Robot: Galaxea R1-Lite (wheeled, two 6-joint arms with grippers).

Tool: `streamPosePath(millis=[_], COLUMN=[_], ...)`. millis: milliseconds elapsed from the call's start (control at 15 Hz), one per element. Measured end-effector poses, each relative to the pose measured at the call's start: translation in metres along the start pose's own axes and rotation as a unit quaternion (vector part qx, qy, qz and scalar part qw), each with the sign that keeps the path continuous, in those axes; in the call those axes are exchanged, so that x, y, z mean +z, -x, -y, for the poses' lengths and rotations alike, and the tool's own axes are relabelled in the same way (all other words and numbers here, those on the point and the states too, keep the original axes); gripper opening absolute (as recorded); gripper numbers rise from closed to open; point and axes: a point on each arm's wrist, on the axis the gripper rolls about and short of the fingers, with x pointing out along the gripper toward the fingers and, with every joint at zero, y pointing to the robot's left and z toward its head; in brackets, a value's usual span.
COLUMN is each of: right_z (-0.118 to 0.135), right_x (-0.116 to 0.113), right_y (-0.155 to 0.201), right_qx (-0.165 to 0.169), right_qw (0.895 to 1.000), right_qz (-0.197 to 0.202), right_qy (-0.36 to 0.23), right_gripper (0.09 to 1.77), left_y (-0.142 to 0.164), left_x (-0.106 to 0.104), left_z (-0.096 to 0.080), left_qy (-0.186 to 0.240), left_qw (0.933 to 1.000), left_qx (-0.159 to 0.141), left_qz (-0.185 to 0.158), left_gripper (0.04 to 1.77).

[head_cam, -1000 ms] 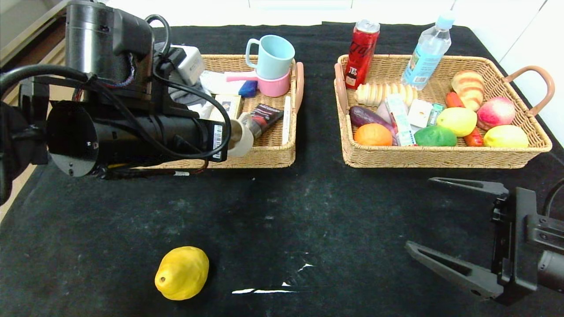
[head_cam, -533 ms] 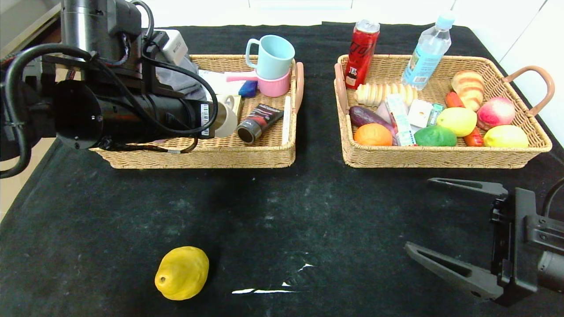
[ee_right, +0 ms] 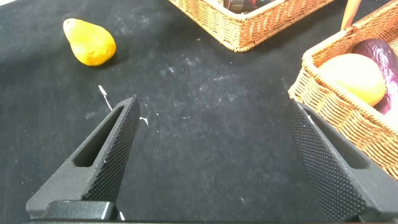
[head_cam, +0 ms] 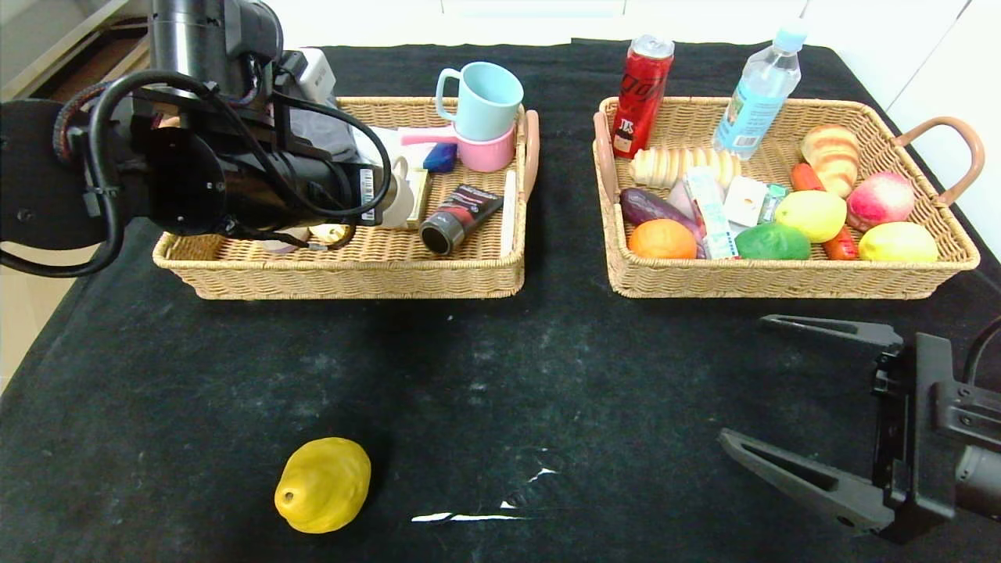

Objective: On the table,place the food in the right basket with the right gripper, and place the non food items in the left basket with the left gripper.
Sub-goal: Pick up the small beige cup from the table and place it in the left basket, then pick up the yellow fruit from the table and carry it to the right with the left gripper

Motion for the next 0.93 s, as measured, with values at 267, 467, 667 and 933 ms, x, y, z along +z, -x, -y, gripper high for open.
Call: streamPosePath(millis=[267, 467, 667, 933], right_z=[-0.0001, -0.0001, 0.0, 0.0002], right_x=[0.0003, 0.0004, 0.0006, 0.0005], right_y=[0.0002, 0.0003, 0.0005, 0.0006], right_qx=[0.0, 0.0, -0.001, -0.001], right_qw=[1.0, 1.0, 1.0, 1.0], right_qz=[0.001, 0.001, 0.001, 0.001], right_qy=[0.0, 0.001, 0.001, 0.001], right_gripper=[1.71, 1.71, 1.71, 1.71], left_y=[-0.0031, -0.0036, -0.0042, -0.0036], left_x=[-0.0004, -0.0017, -0.0037, -0.0043], left_z=[0.0004, 0.0005, 0.0005, -0.0001], left_qy=[-0.001, -0.002, -0.002, 0.008], left_qw=[1.0, 1.0, 1.0, 0.9999], left_qx=[0.003, 0.003, 0.004, 0.006], left_qz=[-0.002, -0.005, -0.009, -0.011], left_gripper=[0.7, 1.02, 1.25, 1.43])
